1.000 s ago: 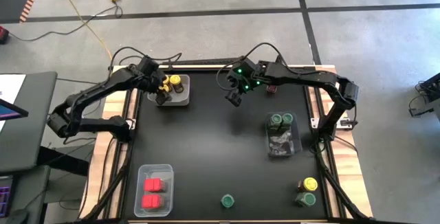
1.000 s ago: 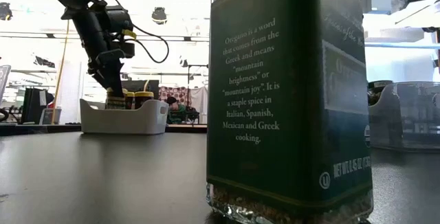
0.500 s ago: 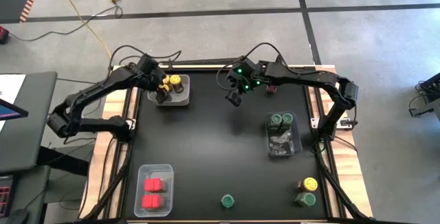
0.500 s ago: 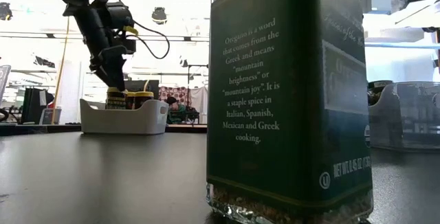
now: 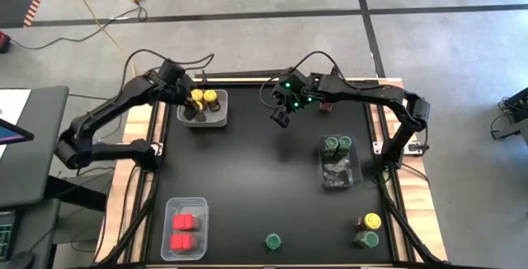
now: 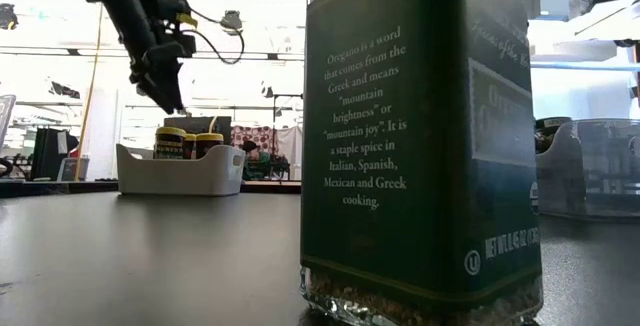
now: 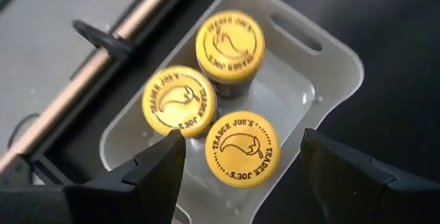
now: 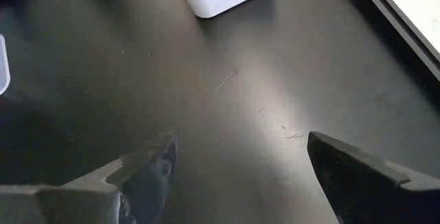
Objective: Sort spices by type
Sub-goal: Put the left green seasoning bottle into the black bin
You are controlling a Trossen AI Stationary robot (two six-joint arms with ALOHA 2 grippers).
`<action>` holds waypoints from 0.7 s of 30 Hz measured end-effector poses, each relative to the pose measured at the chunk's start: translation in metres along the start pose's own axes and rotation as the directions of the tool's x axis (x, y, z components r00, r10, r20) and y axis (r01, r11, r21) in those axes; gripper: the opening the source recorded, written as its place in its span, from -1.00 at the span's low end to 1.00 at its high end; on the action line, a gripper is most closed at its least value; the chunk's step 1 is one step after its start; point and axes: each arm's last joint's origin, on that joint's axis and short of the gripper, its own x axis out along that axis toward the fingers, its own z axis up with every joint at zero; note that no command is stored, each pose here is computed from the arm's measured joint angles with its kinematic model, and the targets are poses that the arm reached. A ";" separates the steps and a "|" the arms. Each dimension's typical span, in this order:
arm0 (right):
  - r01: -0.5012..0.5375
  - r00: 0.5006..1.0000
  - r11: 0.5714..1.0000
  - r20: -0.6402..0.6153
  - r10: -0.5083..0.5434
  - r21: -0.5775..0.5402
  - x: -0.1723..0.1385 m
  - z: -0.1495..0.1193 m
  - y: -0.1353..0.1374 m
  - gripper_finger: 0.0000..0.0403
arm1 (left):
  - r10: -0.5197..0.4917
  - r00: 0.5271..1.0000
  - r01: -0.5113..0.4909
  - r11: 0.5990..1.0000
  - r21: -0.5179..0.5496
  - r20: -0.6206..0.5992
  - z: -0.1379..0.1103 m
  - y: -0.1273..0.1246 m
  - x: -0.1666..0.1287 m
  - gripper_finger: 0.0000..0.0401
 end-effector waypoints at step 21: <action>-0.024 0.992 0.999 0.127 0.027 -0.023 0.000 0.012 0.008 0.80 | 0.064 0.953 -0.027 0.991 -0.129 0.297 -0.020 -0.008 -0.075 0.38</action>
